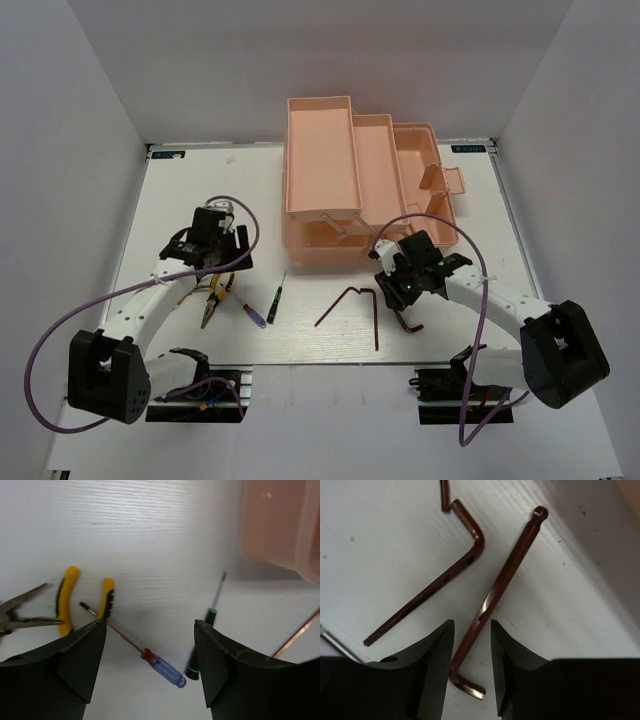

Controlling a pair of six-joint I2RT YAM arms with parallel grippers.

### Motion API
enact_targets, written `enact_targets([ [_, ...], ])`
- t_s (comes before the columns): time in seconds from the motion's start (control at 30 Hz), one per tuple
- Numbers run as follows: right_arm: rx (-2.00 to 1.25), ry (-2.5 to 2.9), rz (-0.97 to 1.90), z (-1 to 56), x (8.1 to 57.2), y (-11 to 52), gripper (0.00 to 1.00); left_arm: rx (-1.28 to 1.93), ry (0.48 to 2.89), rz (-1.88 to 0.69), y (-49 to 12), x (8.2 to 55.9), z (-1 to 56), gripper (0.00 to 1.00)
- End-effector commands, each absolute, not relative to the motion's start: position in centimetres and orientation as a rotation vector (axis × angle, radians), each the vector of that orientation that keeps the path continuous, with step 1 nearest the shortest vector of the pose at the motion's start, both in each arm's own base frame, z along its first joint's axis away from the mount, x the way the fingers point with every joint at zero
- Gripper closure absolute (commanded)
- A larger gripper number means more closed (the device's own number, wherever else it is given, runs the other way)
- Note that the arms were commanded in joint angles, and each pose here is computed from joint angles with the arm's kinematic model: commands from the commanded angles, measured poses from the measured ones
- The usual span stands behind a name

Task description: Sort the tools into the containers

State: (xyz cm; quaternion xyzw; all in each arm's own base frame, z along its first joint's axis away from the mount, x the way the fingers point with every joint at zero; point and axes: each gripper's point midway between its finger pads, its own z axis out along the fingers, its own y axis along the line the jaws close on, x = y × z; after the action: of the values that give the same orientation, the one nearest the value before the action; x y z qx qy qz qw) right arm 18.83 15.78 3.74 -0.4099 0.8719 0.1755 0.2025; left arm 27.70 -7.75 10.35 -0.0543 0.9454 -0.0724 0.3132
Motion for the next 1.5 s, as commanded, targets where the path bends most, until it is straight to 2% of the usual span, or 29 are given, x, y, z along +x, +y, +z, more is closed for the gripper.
enact_targets([
  [0.0, -1.064, 2.39, 0.297, 4.1, 21.9, 15.6, 0.58, 0.105, 2.475, -0.387, -11.4, 26.7, 11.1, 0.19],
  [0.23, -1.128, 2.484, 0.236, 2.1, 20.9, 15.0, 0.57, 0.467, 2.252, -0.698, -18.3, 25.0, 15.1, 0.25],
  [0.37, -1.162, 2.538, 0.243, 1.2, 19.9, 15.0, 0.62, 0.633, 2.152, -0.788, -21.4, 23.6, 16.7, 0.28],
  [0.47, -1.181, 2.575, 0.279, 1.0, 19.1, 15.2, 0.74, 0.703, 2.083, -0.835, -23.0, 23.1, 17.2, 0.28],
  [0.5, -1.187, 2.591, 0.294, 0.9, 18.9, 15.2, 0.87, 0.732, 2.064, -0.851, -23.7, 22.6, 17.4, 0.28],
  [0.57, -1.19, 2.615, 0.298, 0.9, 18.4, 14.9, 0.98, 0.759, 2.079, -0.851, -24.5, 22.4, 16.6, 0.28],
  [0.6, -1.193, 2.603, 0.299, 1.3, 18.4, 14.9, 1.0, 0.793, 2.075, -0.86, -25.4, 21.9, 16.3, 0.28],
  [0.83, -1.242, 2.517, 0.194, 5.0, 18.4, 12.6, 1.0, 0.933, 2.18, -0.693, -29.2, 21.6, 12.6, 0.35],
  [1.03, -1.313, 2.323, 0.335, 10.7, 17.4, 13.1, 1.0, 1.061, 2.274, -0.492, -31.6, 21.1, 8.0, 0.35],
  [1.2, -1.262, 2.223, 0.312, 14.4, 17.5, 12.4, 1.0, 1.086, 2.308, -0.399, -32.6, 21.2, 6.0, 0.37],
  [1.33, -1.05, 2.148, 0.16, 20.3, 20.5, 11.2, 1.0, 1.052, 2.34, -0.313, -32.2, 21.8, 5.1, 0.38],
  [1.47, -0.743, 2.074, -0.195, 26.0, 26.2, 7.2, 1.0, 1.063, 2.342, -0.299, -32.2, 21.6, 4.7, 0.39],
])
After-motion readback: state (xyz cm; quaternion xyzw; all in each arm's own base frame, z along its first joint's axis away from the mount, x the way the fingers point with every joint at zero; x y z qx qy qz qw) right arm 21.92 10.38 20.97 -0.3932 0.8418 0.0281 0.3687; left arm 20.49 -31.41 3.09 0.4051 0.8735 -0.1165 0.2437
